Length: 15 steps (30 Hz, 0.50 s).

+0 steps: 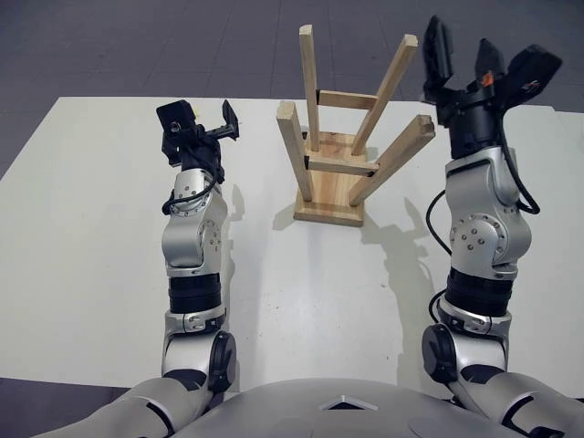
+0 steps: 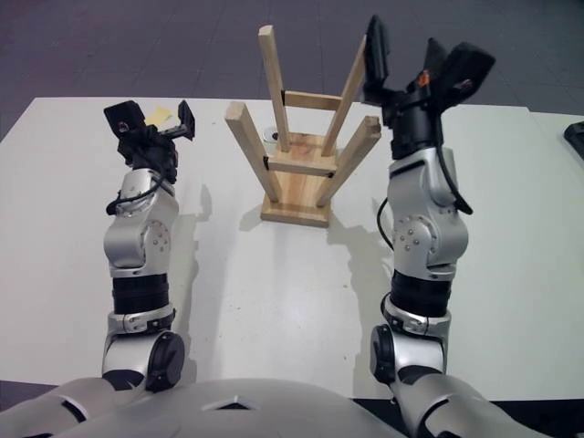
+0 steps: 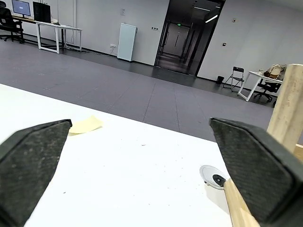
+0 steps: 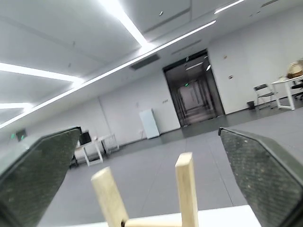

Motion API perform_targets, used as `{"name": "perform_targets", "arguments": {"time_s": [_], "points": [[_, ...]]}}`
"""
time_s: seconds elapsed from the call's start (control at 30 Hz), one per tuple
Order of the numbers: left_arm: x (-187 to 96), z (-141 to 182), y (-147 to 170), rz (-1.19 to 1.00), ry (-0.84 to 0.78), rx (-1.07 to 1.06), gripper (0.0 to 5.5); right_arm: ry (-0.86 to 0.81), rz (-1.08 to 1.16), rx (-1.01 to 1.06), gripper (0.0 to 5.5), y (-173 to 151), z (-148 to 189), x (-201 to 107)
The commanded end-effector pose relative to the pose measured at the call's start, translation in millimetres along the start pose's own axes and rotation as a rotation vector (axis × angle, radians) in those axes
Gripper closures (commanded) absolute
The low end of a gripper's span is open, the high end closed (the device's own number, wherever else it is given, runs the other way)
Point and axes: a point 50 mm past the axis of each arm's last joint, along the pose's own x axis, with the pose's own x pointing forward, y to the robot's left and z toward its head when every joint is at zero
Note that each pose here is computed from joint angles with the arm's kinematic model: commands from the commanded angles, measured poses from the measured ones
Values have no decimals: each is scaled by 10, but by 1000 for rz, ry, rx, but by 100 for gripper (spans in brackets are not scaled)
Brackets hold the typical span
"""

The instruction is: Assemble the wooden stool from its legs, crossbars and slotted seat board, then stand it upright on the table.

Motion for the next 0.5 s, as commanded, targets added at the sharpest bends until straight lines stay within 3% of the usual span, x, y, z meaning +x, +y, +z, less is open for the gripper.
{"name": "perform_targets", "arguments": {"time_s": [0.03, 0.1, 0.2, 0.37, 0.5], "points": [[8, 147, 283, 230, -70, -10, 10, -117, -373, -30, 11, -494, 262, -53], [-28, 146, 386, 265, -60, 30, 10, -46, -572, -259, 11, -789, 248, -181], [-96, 149, 138, 28, -79, 201, 10, 99, -507, -588, 11, -814, 62, -313], [-397, -53, -545, -405, -33, 311, 10, 321, -254, -522, 11, -341, -606, -558], [-502, -176, -733, -459, 14, 320, 10, 334, -192, -440, 11, -53, -734, -579]]}}
